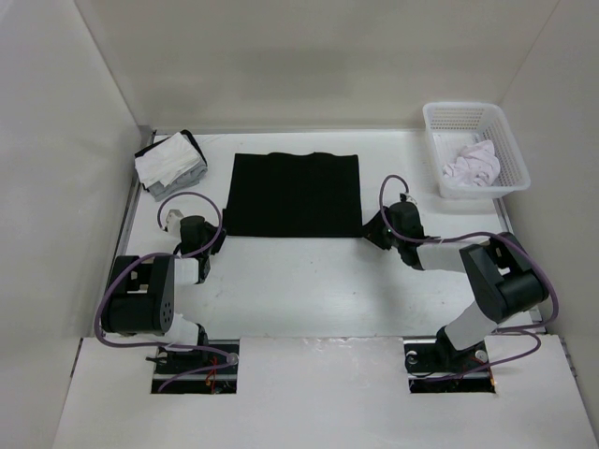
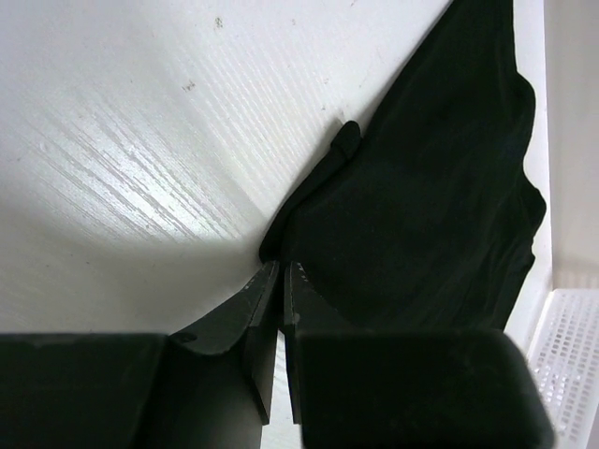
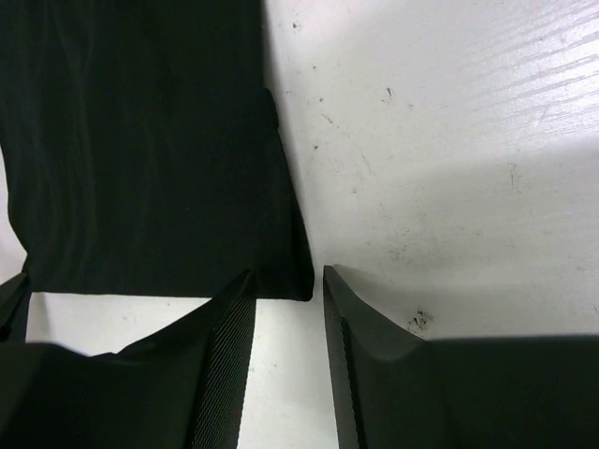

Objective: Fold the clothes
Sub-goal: Fold the tank top

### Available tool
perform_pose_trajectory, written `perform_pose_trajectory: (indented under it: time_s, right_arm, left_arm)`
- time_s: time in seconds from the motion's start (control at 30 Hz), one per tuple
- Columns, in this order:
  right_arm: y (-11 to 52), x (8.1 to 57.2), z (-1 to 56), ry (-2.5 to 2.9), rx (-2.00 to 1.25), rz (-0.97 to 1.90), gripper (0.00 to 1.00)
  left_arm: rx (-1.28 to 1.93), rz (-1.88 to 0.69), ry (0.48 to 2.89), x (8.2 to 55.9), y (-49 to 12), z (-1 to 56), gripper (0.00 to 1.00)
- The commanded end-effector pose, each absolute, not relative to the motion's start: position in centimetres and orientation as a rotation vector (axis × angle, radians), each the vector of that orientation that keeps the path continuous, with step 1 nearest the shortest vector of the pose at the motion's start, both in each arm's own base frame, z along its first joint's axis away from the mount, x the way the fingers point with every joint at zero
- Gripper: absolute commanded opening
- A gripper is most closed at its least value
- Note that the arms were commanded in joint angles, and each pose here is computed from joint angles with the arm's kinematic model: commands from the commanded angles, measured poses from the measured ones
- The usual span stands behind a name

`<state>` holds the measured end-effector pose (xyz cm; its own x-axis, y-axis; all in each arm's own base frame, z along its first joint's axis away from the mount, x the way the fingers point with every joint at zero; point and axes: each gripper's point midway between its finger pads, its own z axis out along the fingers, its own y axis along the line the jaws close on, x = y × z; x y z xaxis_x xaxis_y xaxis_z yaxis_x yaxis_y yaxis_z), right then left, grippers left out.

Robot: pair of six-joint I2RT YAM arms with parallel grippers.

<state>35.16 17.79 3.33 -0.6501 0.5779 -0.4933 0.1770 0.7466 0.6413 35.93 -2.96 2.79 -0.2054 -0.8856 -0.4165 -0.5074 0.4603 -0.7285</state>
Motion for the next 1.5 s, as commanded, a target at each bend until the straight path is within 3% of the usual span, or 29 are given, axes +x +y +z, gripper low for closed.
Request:
perform_pose_trajectory:
  time_s: [0.0,0.3,0.4,0.57,0.73,0.93,1.1,1.27,1.47]
  right_arm:
    - [18.3,36.0,4.5,2.191,0.532,0.736,0.38]
    - [19.0,35.7,2.9,2.246,0.544,0.762,0.19]
    - [19.1,35.7,3.1,2.235,0.545,0.775,0.08]
    - [19.1,35.6,7.3,2.119,0.492,0.827,0.02]
    - [19.2,31.5,16.1,2.0,0.31,0.829,0.01]
    - [16.7,24.0,29.1,1.793,0.173,0.787,0.02]
    - [15.3,19.4,36.1,1.689,0.12,0.834,0.03]
    - [16.3,19.1,36.6,1.703,0.071,0.831,0.04]
    - [18.3,26.0,30.0,1.829,0.095,0.813,0.05]
  left_arm:
    - [-1.136,-0.592,1.787,36.7,-2.8,4.8,0.04]
    - [-1.13,-0.596,1.78,36.8,-2.8,5.2,0.04]
    - [-1.129,-0.598,1.779,36.9,-2.9,5.2,0.04]
    - [-1.083,-0.648,1.73,37.0,-3.5,7.9,0.0]
    - [-0.976,-0.737,1.603,33.7,-4.3,16.1,0.0]
    - [-0.764,-0.732,1.317,25.7,-2.8,32.7,0.0]
    - [-0.68,-0.788,1.245,21.4,-3.4,38.7,0.0]
    - [-0.721,-0.785,1.3,22.0,-3.6,36.7,0.02]
    - [-0.815,-0.663,1.484,27.5,-3.4,28.2,0.02]
